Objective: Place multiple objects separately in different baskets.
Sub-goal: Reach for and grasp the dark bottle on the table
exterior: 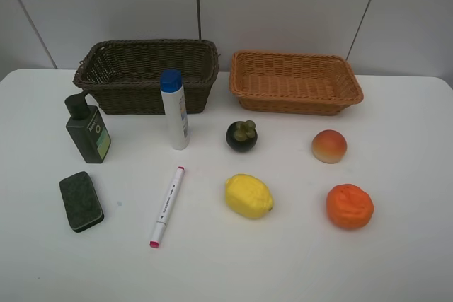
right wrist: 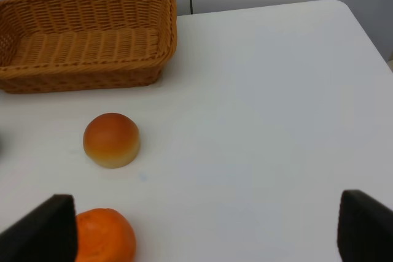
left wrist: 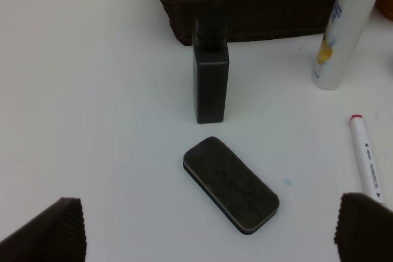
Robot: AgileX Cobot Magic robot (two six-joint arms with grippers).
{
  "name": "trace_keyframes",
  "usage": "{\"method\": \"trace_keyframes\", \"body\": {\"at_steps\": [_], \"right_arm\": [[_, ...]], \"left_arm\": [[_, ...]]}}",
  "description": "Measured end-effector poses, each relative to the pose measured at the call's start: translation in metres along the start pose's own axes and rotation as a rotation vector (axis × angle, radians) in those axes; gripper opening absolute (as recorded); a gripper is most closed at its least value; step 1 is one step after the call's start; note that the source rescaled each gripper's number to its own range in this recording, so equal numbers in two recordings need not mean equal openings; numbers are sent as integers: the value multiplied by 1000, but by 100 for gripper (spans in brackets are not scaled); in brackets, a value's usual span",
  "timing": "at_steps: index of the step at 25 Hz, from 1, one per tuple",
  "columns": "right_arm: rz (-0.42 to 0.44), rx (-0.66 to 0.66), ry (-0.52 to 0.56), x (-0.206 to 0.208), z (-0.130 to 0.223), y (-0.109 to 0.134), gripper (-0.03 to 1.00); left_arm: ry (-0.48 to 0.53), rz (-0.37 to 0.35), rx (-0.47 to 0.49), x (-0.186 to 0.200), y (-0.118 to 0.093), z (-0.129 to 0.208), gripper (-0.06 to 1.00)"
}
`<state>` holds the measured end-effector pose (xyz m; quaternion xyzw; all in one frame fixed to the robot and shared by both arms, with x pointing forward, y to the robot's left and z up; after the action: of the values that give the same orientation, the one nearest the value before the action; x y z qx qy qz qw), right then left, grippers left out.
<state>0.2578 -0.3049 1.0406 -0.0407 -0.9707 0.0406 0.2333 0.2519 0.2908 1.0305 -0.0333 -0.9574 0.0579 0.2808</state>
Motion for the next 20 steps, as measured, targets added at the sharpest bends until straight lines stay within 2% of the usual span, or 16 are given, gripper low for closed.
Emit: {"method": "trace_keyframes", "body": {"at_steps": [10,14,20], "right_arm": [[0,0,0,0,0,0,83],[0,0,0,0,0,0,83],[0,0,0,0,0,0,83]], "left_arm": [[14,-1,1,-2,0,-1,100],[146,-18,12,-18,1,-12,100],[387,-41,39,-63,0,-57,100]]}}
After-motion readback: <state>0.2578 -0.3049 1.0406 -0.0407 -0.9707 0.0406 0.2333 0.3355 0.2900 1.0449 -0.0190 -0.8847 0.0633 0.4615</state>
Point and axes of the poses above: a point on each arm's last joint axis where the gripper is mounted, x pointing back along that axis away from the gripper, y along the wrist's bending axis when the last joint is at zero, z = x × y, the point moved 3 cm from there along -x, pointing out along that axis toward the gripper, and after that the axes turned 7 degrees about x, right-handed, at the moved point
